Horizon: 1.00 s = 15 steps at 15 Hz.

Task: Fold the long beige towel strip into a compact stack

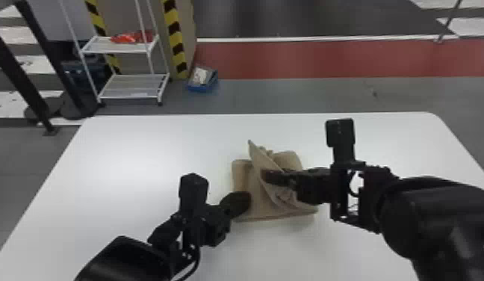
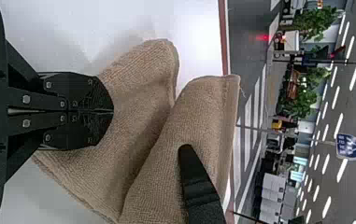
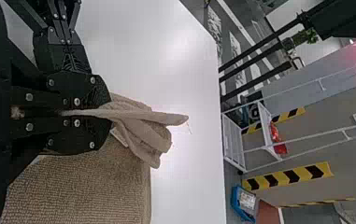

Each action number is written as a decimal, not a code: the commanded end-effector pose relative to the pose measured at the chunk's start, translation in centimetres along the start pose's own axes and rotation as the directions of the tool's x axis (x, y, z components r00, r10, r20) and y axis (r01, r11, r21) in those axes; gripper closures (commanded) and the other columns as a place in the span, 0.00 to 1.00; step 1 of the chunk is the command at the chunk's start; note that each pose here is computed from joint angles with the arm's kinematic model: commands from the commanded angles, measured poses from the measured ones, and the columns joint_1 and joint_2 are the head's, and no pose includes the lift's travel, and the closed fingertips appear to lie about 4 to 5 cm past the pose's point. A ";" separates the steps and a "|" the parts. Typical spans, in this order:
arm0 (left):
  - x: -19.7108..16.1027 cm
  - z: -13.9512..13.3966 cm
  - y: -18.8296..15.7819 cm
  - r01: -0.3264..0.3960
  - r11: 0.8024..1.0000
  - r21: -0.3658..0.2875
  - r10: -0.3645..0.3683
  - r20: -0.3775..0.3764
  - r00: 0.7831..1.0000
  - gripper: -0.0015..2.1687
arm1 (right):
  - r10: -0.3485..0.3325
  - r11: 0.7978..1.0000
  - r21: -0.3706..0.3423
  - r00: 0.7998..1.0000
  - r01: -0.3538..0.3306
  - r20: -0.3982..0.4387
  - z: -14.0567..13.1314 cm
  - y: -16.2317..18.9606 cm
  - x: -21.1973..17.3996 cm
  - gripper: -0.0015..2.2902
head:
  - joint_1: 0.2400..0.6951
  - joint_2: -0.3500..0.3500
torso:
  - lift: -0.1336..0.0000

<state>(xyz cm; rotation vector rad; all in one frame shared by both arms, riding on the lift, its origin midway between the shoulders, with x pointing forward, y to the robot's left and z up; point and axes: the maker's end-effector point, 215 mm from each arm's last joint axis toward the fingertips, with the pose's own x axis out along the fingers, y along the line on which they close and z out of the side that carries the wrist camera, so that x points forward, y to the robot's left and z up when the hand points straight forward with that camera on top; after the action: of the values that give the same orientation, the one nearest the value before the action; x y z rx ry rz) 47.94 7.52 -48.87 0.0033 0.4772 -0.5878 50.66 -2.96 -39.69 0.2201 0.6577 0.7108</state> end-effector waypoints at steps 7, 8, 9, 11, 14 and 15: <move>0.2 0.9 0.4 -0.005 1.000 0.006 0.005 0.014 1.000 0.83 | 0.105 0.994 -0.001 0.949 -0.109 0.298 5.3 1.7 -2.7 0.03 | 1.00 0.60 | 0.13; 0.1 0.9 0.5 -0.006 1.000 0.000 0.006 0.015 1.000 0.83 | 0.079 0.997 -0.019 0.945 -0.077 0.316 5.6 0.9 -4.3 0.03 | 1.00 0.60 | 0.13; 0.0 0.8 0.6 -0.005 1.000 -0.001 0.005 0.015 1.000 0.83 | 0.047 0.999 -0.024 0.944 -0.041 0.328 5.0 0.0 -5.7 0.03 | 1.00 0.58 | 0.13; 0.0 1.1 0.6 -0.007 1.000 -0.001 0.007 0.024 1.000 0.83 | 0.007 1.000 -0.031 0.946 0.004 0.325 3.3 -2.1 -8.5 0.20 | 1.00 0.54 | 0.13; 0.1 1.6 0.4 -0.004 1.000 -0.002 0.005 0.040 0.999 0.83 | 0.003 1.000 -0.002 0.959 -0.002 0.282 -0.6 -3.0 -12.0 0.90 | 1.00 0.46 | 0.13; 0.0 1.6 0.5 -0.006 1.000 -0.002 0.006 0.040 0.999 0.83 | -0.002 1.000 0.002 0.961 0.001 0.275 -1.7 -3.1 -12.8 0.90 | 1.00 0.44 | 0.13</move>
<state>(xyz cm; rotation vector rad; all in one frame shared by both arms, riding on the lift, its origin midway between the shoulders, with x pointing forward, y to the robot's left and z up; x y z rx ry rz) 48.91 7.75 -47.61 -0.0084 0.4401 -0.5800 45.37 -12.51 -35.25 0.3179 0.3744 0.6859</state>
